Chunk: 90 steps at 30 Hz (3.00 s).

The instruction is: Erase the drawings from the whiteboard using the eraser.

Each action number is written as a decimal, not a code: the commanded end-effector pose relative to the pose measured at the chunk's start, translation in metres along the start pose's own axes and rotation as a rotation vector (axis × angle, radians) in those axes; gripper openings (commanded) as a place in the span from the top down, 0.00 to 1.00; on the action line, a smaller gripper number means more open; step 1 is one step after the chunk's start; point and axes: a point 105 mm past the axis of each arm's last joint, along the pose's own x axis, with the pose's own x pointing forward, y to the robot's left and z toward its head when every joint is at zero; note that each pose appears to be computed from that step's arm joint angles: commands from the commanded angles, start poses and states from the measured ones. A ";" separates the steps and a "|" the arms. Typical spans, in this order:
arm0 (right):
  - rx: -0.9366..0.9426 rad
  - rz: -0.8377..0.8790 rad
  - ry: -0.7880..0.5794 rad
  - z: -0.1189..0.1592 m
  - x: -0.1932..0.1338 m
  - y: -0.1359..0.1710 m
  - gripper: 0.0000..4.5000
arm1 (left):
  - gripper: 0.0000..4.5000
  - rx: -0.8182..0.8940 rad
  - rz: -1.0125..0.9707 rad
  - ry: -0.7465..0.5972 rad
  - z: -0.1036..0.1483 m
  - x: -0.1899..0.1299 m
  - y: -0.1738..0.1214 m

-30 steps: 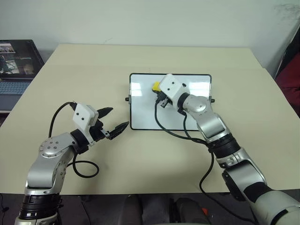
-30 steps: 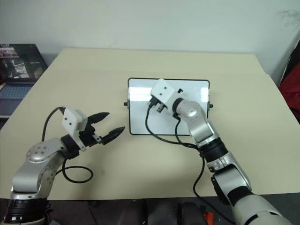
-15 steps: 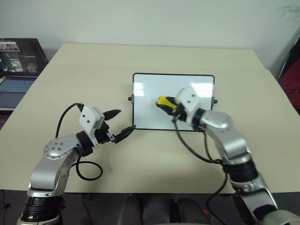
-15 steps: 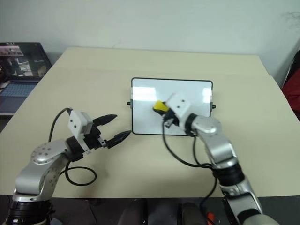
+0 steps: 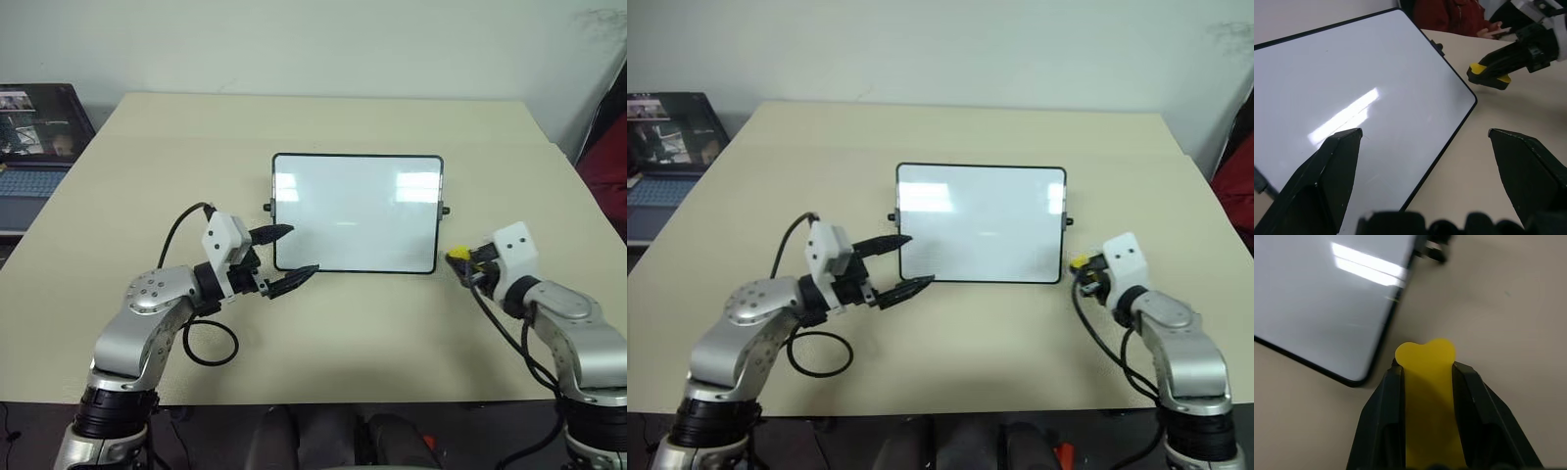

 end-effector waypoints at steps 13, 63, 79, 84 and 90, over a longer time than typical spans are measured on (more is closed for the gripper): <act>0.112 -0.223 0.072 -0.024 0.000 -0.060 0.78 | 0.00 0.041 -0.100 -0.028 0.007 0.005 -0.021; 0.224 -0.064 -0.430 0.036 -0.042 0.052 0.00 | 0.00 -0.052 0.410 -0.151 0.017 -0.034 0.029; 0.266 -0.043 -0.544 -0.026 -0.057 0.083 0.00 | 0.00 -0.042 1.043 -0.028 -0.053 -0.127 0.034; 0.257 -0.021 -0.526 -0.037 -0.051 0.081 0.00 | 0.00 -0.034 1.035 -0.039 -0.048 -0.122 0.035; 0.220 -0.045 -0.508 -0.044 -0.050 0.083 0.00 | 0.00 -0.009 0.983 -0.020 -0.050 -0.120 0.036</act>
